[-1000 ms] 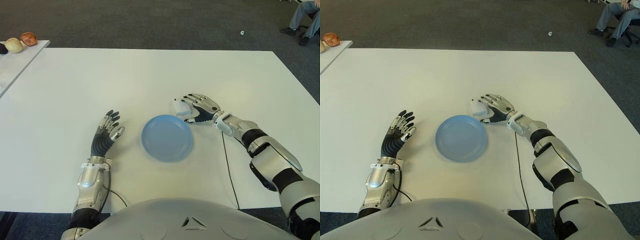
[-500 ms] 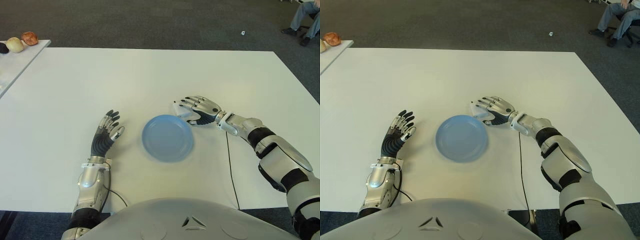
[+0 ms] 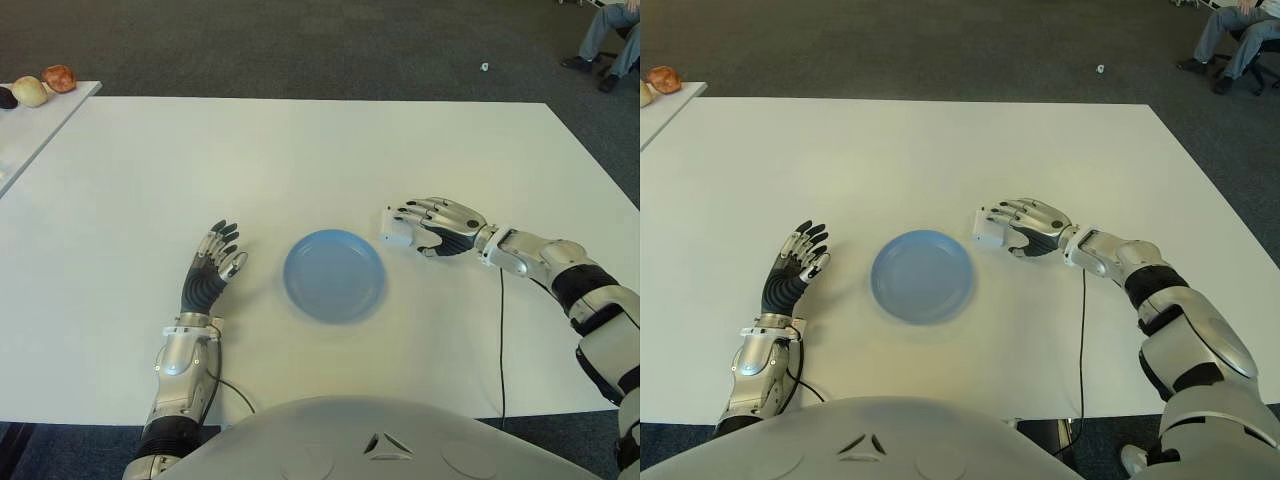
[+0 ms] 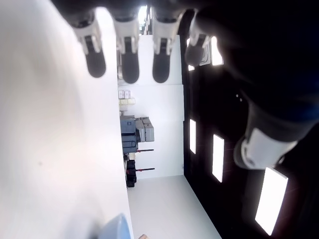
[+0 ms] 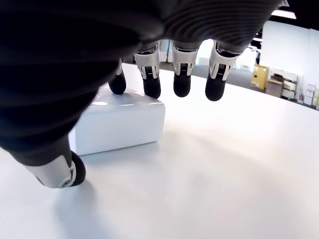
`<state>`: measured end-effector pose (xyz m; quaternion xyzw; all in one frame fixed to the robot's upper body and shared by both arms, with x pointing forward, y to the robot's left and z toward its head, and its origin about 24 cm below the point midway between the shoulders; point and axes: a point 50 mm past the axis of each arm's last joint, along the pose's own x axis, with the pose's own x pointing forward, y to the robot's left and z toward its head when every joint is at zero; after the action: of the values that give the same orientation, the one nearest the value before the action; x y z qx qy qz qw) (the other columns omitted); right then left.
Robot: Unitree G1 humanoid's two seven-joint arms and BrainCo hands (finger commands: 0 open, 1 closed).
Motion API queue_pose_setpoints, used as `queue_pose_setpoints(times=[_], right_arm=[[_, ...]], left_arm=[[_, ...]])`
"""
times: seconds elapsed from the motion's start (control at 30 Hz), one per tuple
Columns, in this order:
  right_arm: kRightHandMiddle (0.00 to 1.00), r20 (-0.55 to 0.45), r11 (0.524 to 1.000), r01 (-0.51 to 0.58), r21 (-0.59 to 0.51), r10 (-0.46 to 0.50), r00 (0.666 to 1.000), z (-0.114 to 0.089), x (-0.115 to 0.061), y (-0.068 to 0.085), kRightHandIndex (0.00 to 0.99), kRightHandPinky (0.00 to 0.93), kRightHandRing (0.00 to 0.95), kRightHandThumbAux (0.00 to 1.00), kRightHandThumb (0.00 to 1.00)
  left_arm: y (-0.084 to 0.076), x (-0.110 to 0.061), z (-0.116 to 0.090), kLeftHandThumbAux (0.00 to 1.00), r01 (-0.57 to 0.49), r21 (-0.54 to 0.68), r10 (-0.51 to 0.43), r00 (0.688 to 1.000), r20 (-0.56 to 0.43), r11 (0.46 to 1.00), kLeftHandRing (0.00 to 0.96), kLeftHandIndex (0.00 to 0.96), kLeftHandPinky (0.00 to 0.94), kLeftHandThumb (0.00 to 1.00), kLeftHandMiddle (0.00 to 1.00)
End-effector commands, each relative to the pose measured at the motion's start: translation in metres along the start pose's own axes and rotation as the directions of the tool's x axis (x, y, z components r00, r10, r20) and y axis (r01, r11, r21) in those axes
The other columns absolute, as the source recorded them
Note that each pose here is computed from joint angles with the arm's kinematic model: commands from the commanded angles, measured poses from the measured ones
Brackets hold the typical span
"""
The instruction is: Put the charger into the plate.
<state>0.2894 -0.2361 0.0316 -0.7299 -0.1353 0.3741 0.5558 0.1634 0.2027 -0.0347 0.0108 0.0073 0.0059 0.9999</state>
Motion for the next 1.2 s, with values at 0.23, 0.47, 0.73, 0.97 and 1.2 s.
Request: queue_pose_setpoints(times=[0.23,0.47,0.73,0.97,1.2], right_arm=[[0.0,0.014,0.988,-0.155,0.023,0.155,0.988,0.016,-0.019,0.016,0.0,0.0,0.0,0.604,0.0],[0.0,-0.013,0.985,-0.171,0.03,0.172,0.985,0.019,-0.023,0.014,0.0,0.0,0.0,0.59,0.0],[0.0,-0.023,0.981,-0.191,0.042,0.192,0.981,0.023,-0.026,0.013,0.0,0.0,0.0,0.586,0.0],[0.0,-0.032,0.98,-0.188,0.072,0.19,0.981,0.025,-0.029,0.012,0.0,0.0,0.0,0.577,0.0],[0.0,-0.039,0.983,-0.158,0.097,0.162,0.986,0.027,-0.03,0.012,0.0,0.0,0.0,0.553,0.0]], left_arm=[[-0.001,-0.034,-0.04,0.559,-0.016,-0.012,0.013,0.971,-0.239,1.0,0.157,0.121,0.16,0.0,0.168],[0.003,-0.032,-0.04,0.552,-0.011,-0.009,0.008,0.97,-0.244,1.0,0.152,0.122,0.156,0.0,0.164],[0.005,-0.031,-0.04,0.553,-0.008,-0.011,0.005,0.971,-0.239,1.0,0.147,0.117,0.149,0.0,0.157],[0.007,-0.03,-0.039,0.547,-0.003,-0.002,0.002,0.972,-0.234,1.0,0.143,0.117,0.144,0.0,0.153],[0.009,-0.03,-0.039,0.55,0.003,0.002,-0.003,0.972,-0.236,1.0,0.135,0.11,0.139,0.0,0.143]])
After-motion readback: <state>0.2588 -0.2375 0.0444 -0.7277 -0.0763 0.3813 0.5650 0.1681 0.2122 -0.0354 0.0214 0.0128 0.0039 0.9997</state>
